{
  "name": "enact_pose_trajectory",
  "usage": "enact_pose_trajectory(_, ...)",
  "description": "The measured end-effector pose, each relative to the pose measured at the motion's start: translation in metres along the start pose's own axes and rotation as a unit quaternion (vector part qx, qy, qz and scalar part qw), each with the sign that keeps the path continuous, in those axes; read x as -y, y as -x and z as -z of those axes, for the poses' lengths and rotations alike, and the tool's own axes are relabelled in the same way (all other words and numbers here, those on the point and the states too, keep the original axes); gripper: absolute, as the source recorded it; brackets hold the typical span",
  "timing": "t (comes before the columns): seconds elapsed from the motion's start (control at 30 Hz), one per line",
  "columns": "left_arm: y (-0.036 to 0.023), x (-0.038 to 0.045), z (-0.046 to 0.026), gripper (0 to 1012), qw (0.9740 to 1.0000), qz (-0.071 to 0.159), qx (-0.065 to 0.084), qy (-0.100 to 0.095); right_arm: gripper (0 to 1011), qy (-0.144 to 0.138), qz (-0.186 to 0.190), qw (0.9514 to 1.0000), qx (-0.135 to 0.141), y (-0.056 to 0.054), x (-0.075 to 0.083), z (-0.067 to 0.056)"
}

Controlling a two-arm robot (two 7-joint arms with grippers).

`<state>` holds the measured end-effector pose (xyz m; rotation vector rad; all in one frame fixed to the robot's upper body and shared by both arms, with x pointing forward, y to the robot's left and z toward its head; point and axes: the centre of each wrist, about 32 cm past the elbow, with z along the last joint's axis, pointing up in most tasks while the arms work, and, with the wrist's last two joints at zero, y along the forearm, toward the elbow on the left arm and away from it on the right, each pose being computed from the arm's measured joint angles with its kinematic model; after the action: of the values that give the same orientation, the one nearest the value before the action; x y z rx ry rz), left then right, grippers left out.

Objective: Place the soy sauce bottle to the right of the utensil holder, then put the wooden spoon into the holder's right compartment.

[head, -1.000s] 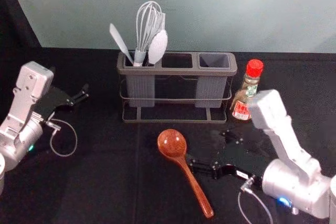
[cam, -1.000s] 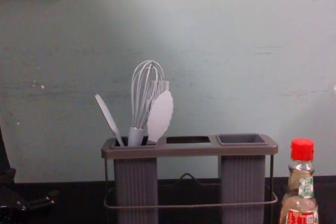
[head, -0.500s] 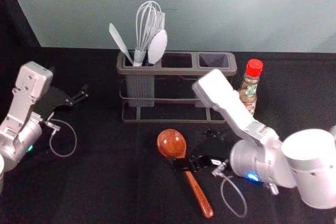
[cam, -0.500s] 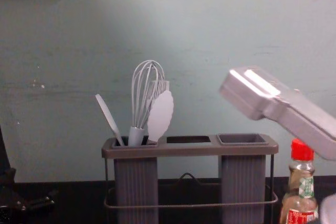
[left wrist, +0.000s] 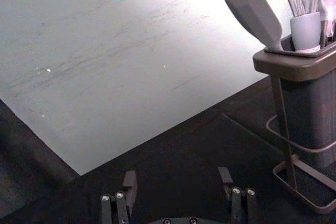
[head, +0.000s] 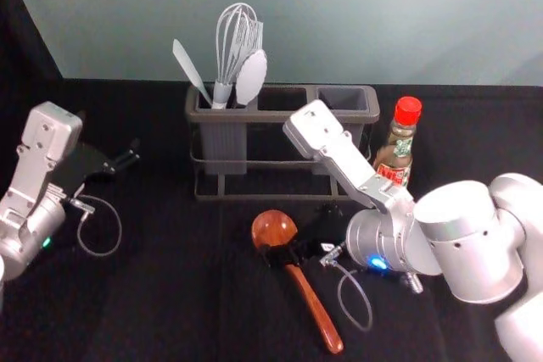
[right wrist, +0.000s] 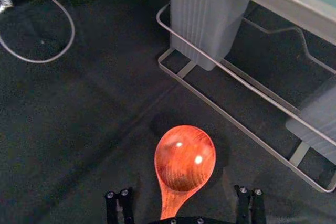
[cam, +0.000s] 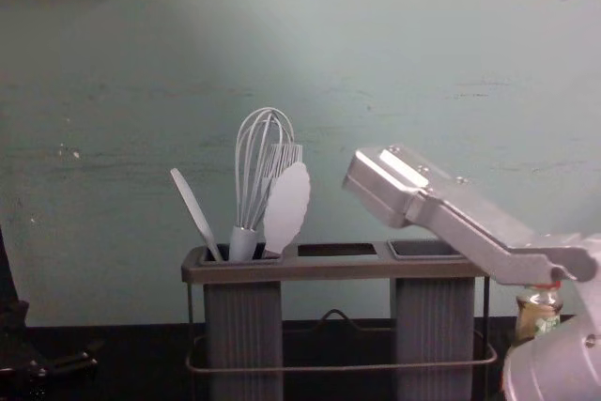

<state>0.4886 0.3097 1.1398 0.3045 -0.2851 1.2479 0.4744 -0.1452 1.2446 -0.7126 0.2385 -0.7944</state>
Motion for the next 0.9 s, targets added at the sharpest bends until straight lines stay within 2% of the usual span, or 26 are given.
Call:
enact_pose_trajectory(0.33, 0.0000, 0.0000, 0.0000, 1011, 1.0000, 0.000, 0.000, 0.000, 1003, 0.015, -0.003, 0.9999, -0.003, -0.002, -0.012, -0.006)
enact_pose_trajectory(0.9, 0.0000, 0.0000, 0.0000, 1011, 1.0000, 0.000, 0.000, 0.000, 1003, 0.034, -0.011, 0.9994, -0.005, -0.002, -0.025, -0.008)
